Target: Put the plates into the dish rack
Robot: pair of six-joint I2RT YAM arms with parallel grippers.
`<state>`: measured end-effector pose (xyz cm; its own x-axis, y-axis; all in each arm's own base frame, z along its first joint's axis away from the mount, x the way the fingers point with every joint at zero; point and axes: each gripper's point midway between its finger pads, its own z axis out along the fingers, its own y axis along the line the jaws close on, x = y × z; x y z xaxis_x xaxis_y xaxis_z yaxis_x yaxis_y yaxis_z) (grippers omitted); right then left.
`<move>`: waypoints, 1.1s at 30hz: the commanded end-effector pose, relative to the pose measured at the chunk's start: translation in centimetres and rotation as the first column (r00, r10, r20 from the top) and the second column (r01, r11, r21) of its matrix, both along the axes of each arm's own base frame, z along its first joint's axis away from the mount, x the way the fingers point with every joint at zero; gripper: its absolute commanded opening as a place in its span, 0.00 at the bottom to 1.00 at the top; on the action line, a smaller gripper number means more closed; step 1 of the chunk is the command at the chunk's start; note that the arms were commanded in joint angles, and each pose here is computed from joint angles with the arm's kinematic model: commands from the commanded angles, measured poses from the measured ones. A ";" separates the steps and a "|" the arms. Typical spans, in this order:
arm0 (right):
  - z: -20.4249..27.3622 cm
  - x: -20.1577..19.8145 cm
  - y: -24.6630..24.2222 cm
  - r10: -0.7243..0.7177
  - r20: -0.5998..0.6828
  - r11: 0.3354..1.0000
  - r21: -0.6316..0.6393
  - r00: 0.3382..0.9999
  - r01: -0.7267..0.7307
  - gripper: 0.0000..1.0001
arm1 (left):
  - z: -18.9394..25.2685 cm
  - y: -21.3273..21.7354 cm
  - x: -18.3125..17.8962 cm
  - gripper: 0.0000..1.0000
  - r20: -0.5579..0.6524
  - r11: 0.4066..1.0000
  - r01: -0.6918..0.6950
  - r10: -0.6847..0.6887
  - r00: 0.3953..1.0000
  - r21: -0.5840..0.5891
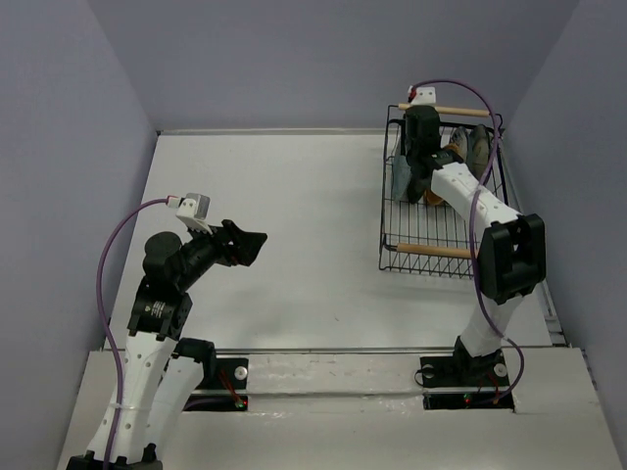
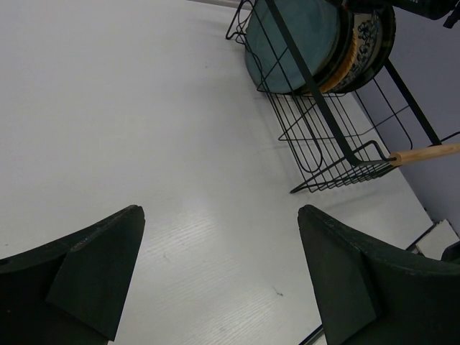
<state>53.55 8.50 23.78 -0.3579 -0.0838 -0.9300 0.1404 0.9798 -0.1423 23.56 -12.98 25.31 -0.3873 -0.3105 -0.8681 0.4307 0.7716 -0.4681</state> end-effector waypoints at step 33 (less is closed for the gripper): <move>2.4 4.2 0.1 -0.010 0.105 0.999 -0.047 0.994 0.015 0.36 | 0.5 -0.3 0.1 0.99 0.038 1.000 0.019 -0.019 0.999 -0.006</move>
<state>57.46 8.93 23.37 -0.3318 -0.1435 -0.9324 0.1489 0.9680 -0.2020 23.55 -13.00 25.16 -0.3902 -0.3098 -0.8670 0.4302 0.7713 -0.4692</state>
